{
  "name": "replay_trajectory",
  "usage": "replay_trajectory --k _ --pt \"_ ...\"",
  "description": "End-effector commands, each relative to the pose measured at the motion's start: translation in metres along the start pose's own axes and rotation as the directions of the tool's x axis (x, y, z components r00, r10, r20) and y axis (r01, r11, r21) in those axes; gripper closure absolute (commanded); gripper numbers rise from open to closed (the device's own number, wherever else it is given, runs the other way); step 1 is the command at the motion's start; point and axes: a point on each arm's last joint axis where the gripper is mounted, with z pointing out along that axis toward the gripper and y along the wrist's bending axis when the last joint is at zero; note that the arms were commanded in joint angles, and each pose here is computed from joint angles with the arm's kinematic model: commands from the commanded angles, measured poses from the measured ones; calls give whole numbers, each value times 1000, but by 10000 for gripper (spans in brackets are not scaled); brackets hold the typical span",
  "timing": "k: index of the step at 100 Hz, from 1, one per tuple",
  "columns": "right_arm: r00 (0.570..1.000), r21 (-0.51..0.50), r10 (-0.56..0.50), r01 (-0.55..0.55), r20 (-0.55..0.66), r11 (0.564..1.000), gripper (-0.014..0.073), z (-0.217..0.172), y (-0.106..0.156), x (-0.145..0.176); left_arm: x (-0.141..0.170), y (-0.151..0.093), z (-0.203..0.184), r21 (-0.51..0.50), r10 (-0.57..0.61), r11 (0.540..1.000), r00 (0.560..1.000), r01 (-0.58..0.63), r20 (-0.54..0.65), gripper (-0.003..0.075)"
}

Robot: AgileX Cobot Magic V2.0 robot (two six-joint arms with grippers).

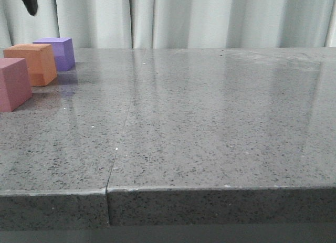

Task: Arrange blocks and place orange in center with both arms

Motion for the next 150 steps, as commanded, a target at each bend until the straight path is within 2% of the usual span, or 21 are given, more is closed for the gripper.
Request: replay_trajectory --k 1,14,28,64,98,150 --pt "996 -15 -9 10 86 1000 664 -3 3 -13 -15 5 -38 31 -16 999 991 12 133 447" --pt "996 -15 -9 10 86 1000 664 -3 3 -13 -16 8 -51 38 -21 999 987 15 160 617" --pt "996 -15 -9 10 86 1000 664 -3 3 -13 -17 12 -65 46 -29 999 982 21 186 743" --pt "996 -15 -9 10 86 1000 664 -3 3 -13 6 23 -87 49 -29 999 981 20 192 741" --pt "996 -15 -9 10 86 1000 664 -3 3 -13 41 34 -91 37 -14 999 989 9 147 741" --pt "996 -15 -9 10 86 1000 664 -3 3 -13 94 56 -128 76 -26 997 974 9 224 741"
